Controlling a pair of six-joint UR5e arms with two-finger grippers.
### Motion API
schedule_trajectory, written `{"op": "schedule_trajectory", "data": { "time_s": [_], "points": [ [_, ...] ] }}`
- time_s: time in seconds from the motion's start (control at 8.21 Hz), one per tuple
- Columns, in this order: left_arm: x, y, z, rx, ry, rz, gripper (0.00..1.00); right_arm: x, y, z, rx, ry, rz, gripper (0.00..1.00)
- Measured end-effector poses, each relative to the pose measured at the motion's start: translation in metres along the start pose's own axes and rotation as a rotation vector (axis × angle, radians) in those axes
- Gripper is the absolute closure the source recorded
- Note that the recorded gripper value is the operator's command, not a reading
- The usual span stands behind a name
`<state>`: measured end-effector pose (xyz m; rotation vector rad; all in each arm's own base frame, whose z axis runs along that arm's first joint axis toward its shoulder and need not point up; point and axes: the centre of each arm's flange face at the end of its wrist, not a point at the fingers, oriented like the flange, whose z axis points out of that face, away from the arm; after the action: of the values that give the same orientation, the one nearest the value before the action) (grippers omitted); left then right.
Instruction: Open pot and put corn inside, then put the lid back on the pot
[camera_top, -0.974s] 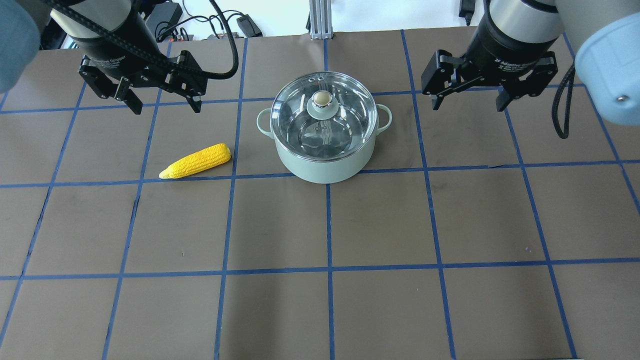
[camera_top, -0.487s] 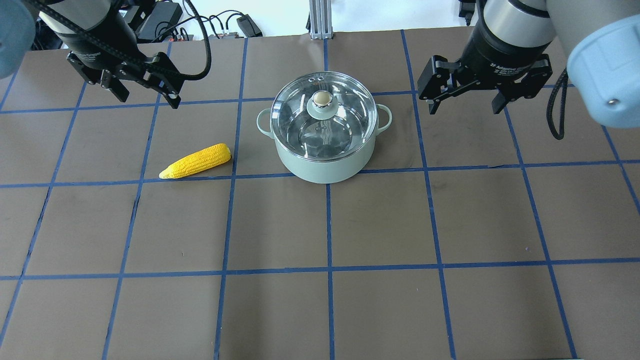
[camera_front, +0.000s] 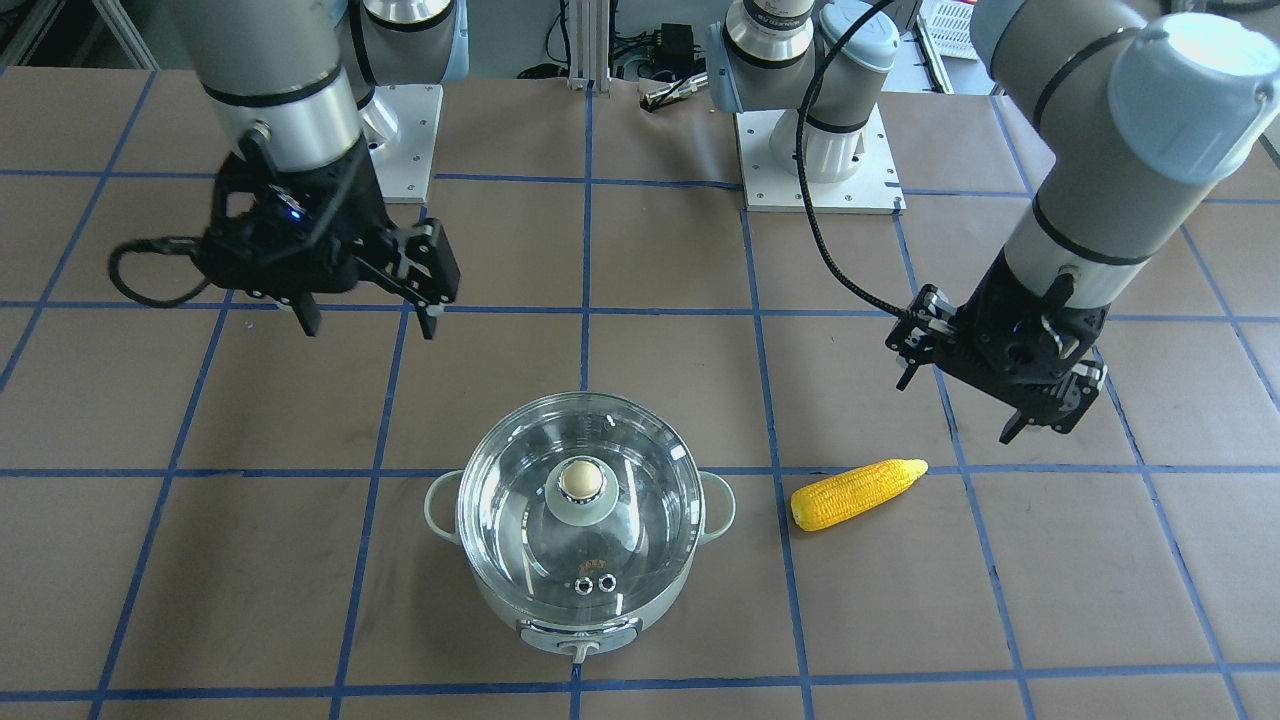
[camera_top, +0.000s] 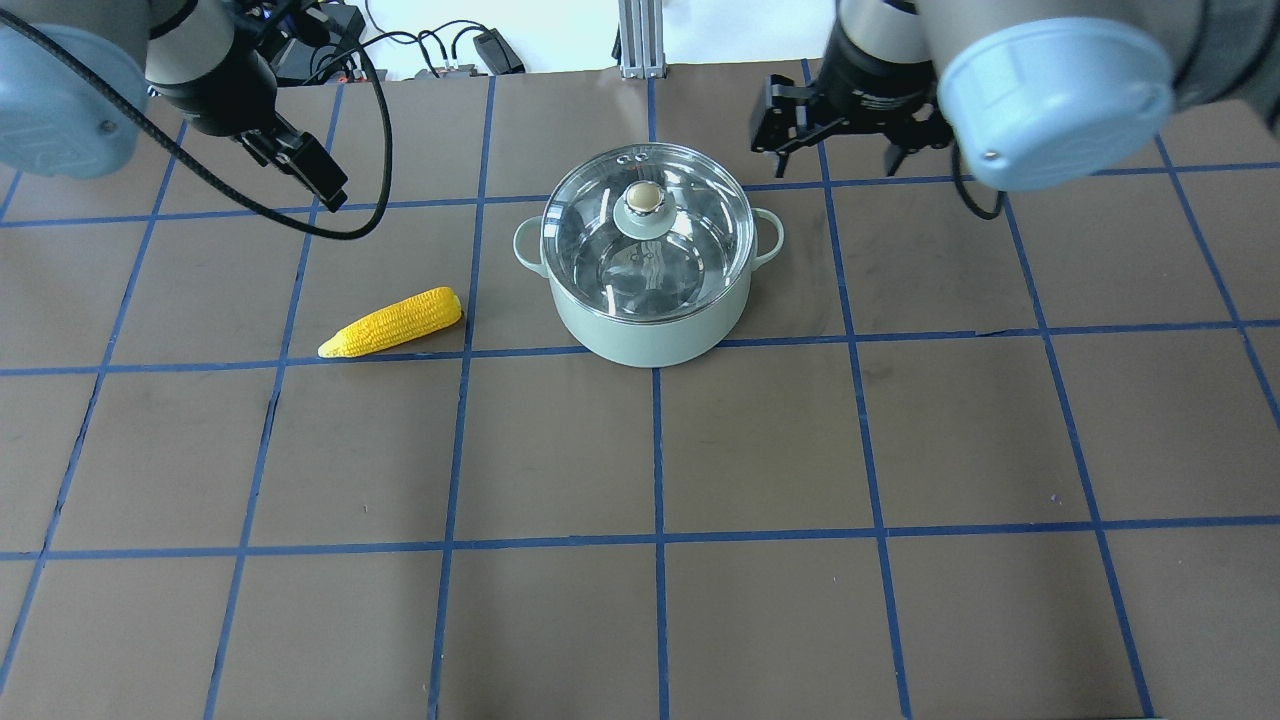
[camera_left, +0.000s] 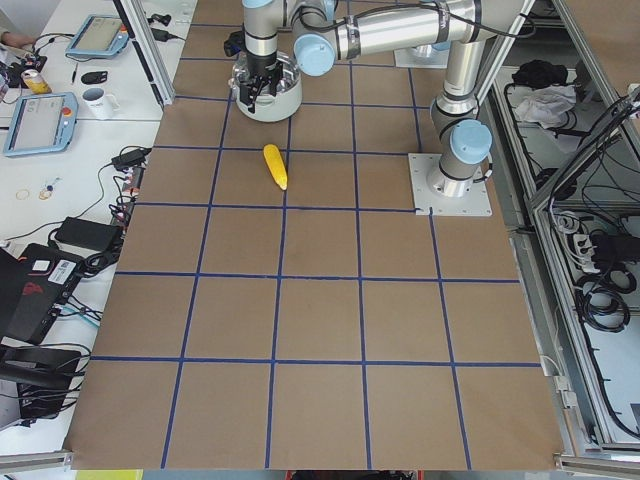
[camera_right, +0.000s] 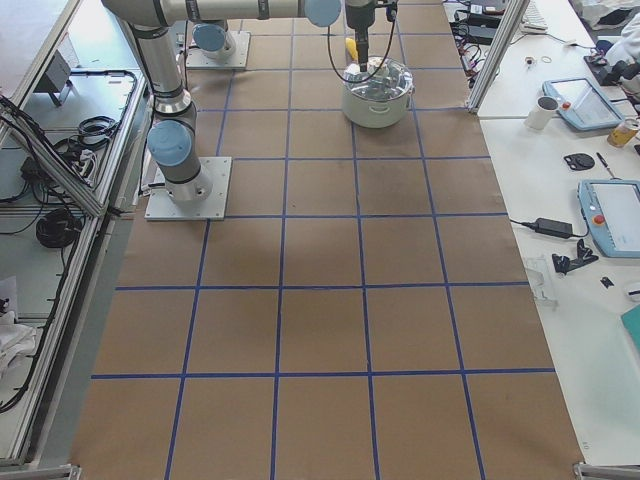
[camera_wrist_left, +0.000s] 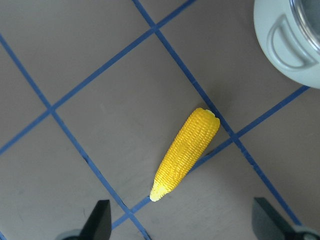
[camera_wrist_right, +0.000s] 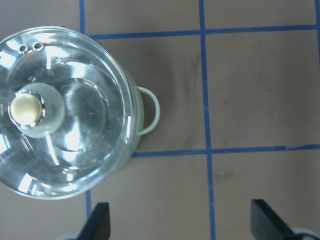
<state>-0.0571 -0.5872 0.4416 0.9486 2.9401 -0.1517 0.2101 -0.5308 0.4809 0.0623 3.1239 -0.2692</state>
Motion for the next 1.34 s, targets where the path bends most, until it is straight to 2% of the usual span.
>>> {"op": "schedule_trajectory", "data": {
  "time_s": [0.12, 0.24, 0.49, 0.73, 0.97, 1.1, 1.22, 1.34],
  "points": [
    [-0.004, -0.003, 0.024, -0.006, 0.0, 0.181, 0.0, -0.046, -0.017, 0.024, 0.009, -0.005, 0.038, 0.0],
    [-0.005, -0.003, 0.044, -0.02, 0.012, 0.288, 0.0, -0.094, -0.028, 0.051, 0.016, -0.002, 0.077, 0.0],
    [-0.01, -0.004, 0.092, -0.054, 0.068, 0.37, 0.04, -0.148, -0.039, 0.102, 0.038, -0.008, 0.109, 0.0],
    [-0.029, -0.008, 0.139, -0.05, 0.084, 0.438, 0.06, -0.162, -0.047, 0.132, 0.054, -0.012, 0.077, 0.03],
    [-0.044, -0.005, 0.164, -0.05, 0.092, 0.44, 0.04, -0.164, -0.049, 0.145, 0.054, -0.011, 0.065, 0.34],
    [-0.046, -0.005, 0.173, -0.045, 0.108, 0.436, 0.04, -0.164, -0.049, 0.147, 0.054, -0.011, 0.064, 0.45],
    [-0.042, -0.006, 0.181, -0.02, 0.145, 0.434, 0.04, -0.164, -0.049, 0.147, 0.054, -0.013, 0.065, 0.52],
    [-0.036, -0.004, 0.19, -0.006, 0.18, 0.435, 0.05, -0.164, -0.048, 0.146, 0.053, -0.015, 0.068, 0.66]
  ]
}}
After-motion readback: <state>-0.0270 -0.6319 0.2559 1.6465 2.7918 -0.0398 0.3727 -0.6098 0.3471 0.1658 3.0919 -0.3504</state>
